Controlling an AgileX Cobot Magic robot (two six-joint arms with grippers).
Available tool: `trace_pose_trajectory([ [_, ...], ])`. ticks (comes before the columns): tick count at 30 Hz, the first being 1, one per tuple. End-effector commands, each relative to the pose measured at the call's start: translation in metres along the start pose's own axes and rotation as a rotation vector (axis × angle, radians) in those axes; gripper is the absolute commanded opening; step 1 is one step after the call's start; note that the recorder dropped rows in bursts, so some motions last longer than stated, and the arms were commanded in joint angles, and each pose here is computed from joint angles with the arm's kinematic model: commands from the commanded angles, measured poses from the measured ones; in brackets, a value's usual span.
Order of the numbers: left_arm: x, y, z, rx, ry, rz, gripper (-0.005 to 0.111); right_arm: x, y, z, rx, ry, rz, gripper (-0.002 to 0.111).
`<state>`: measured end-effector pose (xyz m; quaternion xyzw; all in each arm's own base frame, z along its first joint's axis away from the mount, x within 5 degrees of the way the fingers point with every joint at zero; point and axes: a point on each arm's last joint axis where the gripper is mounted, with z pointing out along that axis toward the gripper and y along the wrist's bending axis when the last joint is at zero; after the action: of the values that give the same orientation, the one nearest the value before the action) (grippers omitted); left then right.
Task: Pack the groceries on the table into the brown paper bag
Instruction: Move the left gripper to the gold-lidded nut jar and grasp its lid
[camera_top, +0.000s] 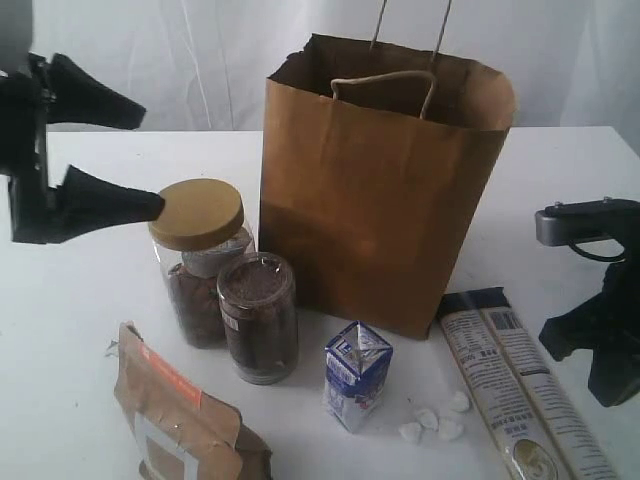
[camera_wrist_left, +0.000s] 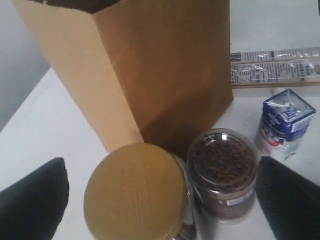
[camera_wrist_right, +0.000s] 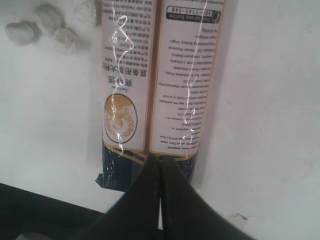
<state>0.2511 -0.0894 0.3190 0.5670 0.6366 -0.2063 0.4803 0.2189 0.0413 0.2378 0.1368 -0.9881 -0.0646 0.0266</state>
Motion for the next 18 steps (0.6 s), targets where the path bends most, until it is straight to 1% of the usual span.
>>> trace_pose_trajectory([
  [1,0.008,0.007,0.03,-0.009,-0.061,0.04,0.105,0.001,-0.001,0.0,-0.005,0.004,0.017,0.0],
  [3,0.014,0.012,0.039,-0.017,-0.076,0.0,0.105,0.001,-0.001,0.0,-0.005,0.004,0.017,0.0],
  [6,0.026,0.015,0.05,0.003,-0.059,-0.038,0.105,0.001,-0.001,0.0,-0.008,0.004,0.018,0.0],
  [9,0.037,0.018,0.06,0.013,-0.056,-0.039,0.105,0.001,0.0,0.0,-0.009,0.003,0.018,0.0],
  [13,0.049,0.028,0.071,-0.047,-0.058,-0.049,0.105,0.001,0.0,0.0,-0.012,0.003,0.019,0.0],
  [14,0.053,0.031,0.073,-0.065,-0.051,-0.07,0.105,0.001,0.0,0.0,-0.012,0.003,0.019,0.0],
  [18,0.063,0.031,0.081,-0.044,-0.036,-0.097,0.105,0.001,0.0,0.0,-0.013,0.003,0.02,0.0],
])
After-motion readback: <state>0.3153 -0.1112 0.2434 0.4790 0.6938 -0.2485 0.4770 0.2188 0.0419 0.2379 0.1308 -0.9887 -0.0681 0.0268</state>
